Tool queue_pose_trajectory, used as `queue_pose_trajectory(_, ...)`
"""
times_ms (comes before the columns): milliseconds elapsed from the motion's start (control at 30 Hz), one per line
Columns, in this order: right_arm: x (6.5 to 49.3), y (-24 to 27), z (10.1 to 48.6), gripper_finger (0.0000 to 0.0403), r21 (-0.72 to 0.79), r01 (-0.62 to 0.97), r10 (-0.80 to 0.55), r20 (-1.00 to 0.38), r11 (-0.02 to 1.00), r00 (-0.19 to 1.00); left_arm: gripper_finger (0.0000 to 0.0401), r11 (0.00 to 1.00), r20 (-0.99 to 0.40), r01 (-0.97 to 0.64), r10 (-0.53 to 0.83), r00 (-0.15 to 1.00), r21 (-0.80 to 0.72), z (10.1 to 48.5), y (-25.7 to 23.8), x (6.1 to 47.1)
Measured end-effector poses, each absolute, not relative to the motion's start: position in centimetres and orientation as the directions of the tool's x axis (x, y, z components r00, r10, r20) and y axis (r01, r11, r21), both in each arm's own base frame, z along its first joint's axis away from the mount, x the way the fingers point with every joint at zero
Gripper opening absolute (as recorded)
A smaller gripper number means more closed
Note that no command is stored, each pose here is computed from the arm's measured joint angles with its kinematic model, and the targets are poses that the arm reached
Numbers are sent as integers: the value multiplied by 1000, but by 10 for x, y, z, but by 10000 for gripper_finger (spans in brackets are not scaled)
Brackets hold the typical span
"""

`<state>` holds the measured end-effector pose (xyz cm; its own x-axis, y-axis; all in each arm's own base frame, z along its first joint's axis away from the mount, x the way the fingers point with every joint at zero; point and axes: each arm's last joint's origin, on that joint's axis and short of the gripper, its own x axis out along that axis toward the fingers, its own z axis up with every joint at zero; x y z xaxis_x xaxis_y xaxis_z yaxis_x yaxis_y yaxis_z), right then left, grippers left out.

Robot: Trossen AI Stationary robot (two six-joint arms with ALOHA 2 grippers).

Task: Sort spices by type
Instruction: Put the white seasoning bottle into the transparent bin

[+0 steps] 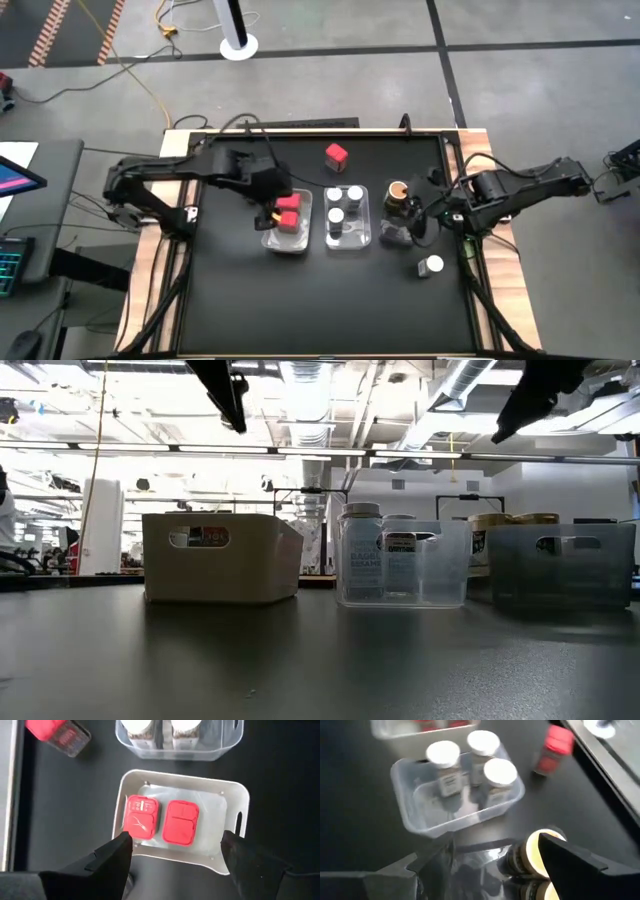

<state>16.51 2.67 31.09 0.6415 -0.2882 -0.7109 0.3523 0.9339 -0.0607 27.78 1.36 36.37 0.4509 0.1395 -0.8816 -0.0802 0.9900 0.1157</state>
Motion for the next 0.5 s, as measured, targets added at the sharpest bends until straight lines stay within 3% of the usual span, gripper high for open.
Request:
queue_pose_trajectory(133,169,31,326,315,-165,111,-196,-712,980,675,293,988,-856,-143,129,501,66,377,9,264)
queue_pose_trajectory(300,171,39,348,315,-322,-132,-142,-698,937,702,293,990,-843,-132,107,528,43,383,0,258)
queue_pose_trajectory(500,167,48,349,315,-326,-378,-106,-860,867,500,293,991,-853,-133,82,515,16,378,-13,264)
